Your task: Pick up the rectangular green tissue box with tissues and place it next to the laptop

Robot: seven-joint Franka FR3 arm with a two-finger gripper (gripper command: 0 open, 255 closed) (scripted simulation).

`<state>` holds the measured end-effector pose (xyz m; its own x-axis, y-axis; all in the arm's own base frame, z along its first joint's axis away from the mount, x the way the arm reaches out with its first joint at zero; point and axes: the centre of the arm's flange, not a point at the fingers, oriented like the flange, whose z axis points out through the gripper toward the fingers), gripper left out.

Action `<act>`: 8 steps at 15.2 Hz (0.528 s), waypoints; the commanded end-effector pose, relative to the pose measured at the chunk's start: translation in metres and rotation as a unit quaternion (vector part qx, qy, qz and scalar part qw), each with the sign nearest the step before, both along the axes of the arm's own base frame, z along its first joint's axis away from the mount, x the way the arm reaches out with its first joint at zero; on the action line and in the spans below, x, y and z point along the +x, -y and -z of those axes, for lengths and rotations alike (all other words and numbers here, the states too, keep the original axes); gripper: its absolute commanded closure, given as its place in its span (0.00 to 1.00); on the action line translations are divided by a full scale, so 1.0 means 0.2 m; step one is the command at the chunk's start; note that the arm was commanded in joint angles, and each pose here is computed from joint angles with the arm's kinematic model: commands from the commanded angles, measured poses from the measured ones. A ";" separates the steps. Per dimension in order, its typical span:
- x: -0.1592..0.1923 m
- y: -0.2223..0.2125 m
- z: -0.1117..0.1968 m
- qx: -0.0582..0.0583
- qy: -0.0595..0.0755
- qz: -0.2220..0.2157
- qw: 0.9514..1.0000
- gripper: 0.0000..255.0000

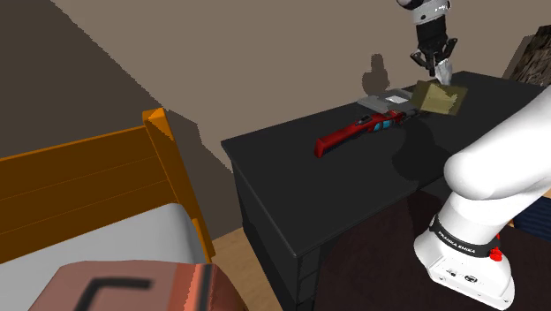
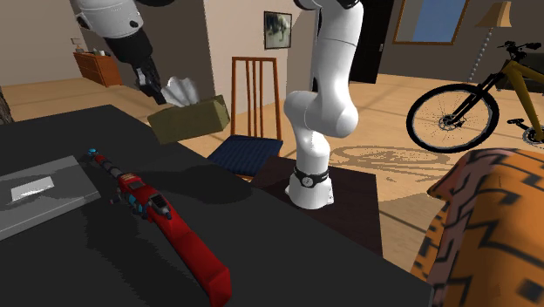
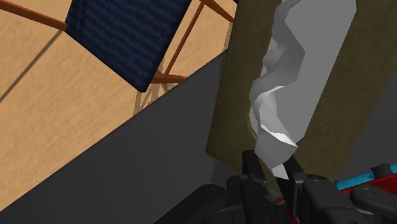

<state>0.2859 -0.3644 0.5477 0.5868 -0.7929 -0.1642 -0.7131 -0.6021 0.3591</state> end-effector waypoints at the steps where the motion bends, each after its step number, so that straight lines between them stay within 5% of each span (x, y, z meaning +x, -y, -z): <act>1: -0.05 0.13 0.00 -0.001 0.000 -0.001 1.000 1.00; 8: -0.19 0.56 0.11 -0.001 0.000 -0.001 1.000 1.00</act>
<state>0.2530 -0.4682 0.5289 0.5866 -0.7933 -0.1632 -0.7133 -0.6015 0.3597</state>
